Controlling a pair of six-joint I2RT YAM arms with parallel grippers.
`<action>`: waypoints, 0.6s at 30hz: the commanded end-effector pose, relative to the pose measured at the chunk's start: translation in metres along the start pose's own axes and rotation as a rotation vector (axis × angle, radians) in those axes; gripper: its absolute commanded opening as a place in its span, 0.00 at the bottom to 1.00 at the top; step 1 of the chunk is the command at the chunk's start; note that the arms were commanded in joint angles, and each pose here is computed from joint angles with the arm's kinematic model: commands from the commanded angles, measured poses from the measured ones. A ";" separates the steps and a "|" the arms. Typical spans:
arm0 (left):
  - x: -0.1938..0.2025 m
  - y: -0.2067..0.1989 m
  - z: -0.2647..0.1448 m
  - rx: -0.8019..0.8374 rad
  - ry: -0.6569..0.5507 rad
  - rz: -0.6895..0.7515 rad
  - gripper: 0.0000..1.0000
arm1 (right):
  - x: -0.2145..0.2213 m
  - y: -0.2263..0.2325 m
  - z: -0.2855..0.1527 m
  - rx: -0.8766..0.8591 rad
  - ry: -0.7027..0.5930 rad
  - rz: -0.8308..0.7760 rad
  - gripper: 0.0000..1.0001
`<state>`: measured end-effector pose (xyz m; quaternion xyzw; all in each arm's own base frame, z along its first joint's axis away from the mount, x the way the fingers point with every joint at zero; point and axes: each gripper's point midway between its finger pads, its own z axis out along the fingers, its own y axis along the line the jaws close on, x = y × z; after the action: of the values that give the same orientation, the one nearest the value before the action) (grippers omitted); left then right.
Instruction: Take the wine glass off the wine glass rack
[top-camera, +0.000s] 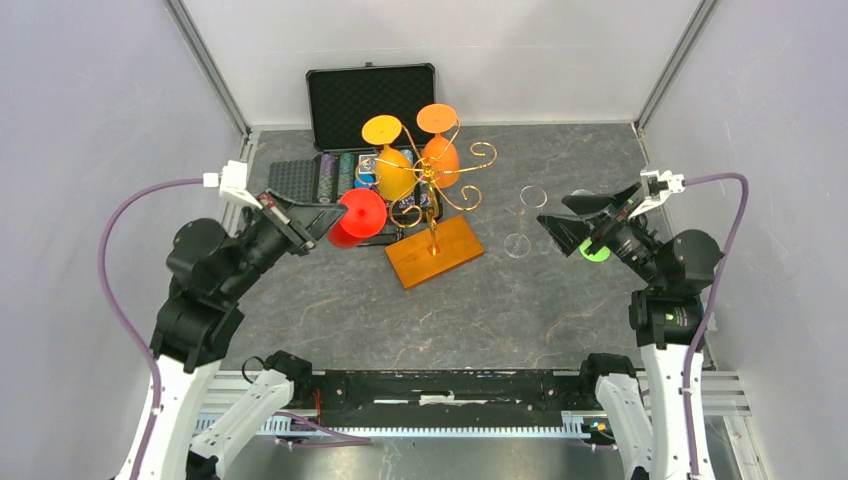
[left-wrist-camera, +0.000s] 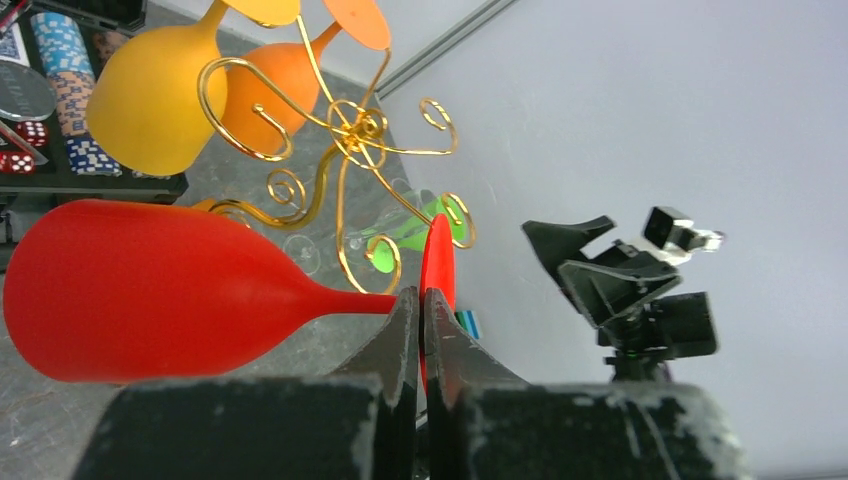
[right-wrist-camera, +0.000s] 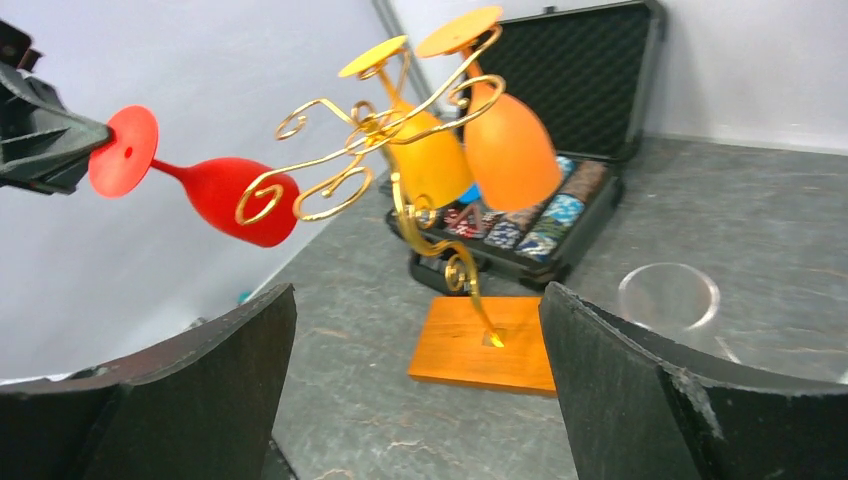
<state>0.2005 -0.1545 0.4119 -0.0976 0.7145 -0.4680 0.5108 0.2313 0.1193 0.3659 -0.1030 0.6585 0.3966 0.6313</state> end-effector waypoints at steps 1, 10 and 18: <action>-0.013 -0.031 -0.026 0.073 -0.040 -0.053 0.02 | -0.008 0.035 -0.004 -0.182 -0.086 0.059 0.96; -0.030 -0.115 -0.066 0.367 -0.015 -0.138 0.02 | -0.005 0.069 -0.016 -0.362 -0.184 0.166 0.98; -0.051 -0.173 -0.086 0.595 -0.001 -0.195 0.02 | -0.023 0.124 -0.028 -0.609 -0.280 0.212 0.98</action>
<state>0.1200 -0.1638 0.5320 -0.0536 0.5912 -0.6420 0.4853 0.1615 0.1706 0.4014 -0.1396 0.5004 0.6096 0.5987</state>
